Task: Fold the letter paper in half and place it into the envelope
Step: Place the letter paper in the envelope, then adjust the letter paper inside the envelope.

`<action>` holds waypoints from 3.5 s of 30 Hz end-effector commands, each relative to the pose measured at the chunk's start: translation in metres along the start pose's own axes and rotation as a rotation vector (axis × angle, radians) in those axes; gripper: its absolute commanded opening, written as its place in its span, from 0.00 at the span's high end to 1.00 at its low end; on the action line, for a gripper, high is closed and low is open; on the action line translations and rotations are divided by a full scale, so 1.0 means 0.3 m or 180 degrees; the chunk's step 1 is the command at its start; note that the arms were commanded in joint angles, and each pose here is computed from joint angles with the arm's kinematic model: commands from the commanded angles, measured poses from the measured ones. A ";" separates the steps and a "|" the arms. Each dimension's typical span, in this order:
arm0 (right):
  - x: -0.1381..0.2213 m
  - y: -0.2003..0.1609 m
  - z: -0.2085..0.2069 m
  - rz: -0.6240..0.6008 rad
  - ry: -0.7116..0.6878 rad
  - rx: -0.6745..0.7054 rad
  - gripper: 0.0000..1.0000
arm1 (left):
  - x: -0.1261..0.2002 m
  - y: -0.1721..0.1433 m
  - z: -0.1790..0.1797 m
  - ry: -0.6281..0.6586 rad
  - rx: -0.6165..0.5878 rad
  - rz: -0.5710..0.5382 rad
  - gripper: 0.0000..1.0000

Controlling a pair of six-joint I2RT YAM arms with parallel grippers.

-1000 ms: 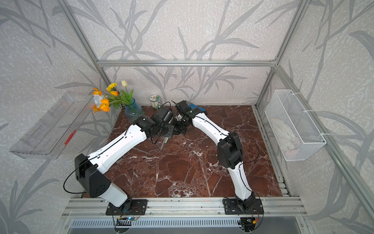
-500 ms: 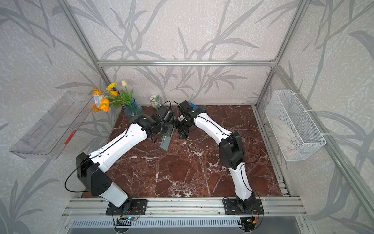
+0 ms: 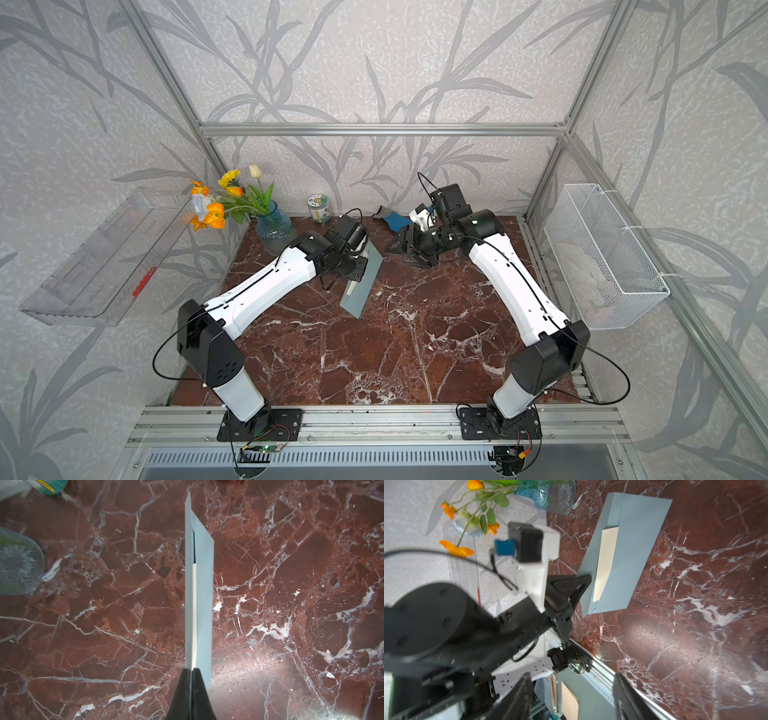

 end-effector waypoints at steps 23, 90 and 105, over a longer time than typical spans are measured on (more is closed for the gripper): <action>-0.455 -0.026 -0.380 0.0668 -0.0731 -0.0067 1.00 | -0.345 -0.256 -0.164 -0.1487 0.0525 0.1354 1.00; -0.724 -0.116 -0.620 0.1003 -0.1871 0.0555 1.00 | -0.516 -0.408 -0.057 -0.1364 0.0966 0.1371 0.99; -0.689 -0.153 -0.649 0.1013 -0.2031 0.0484 1.00 | -0.515 -0.371 -0.007 -0.1146 0.1100 0.1162 1.00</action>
Point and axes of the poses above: each gripper's point midway between its finger pads, its own x axis back along the fingers, its own z axis along the line the jaws close on, y = z × x, the point moved 4 cm from there along x, back along the fingers, and after that the axes turned 7 degrees about x, right-handed, at the moved point
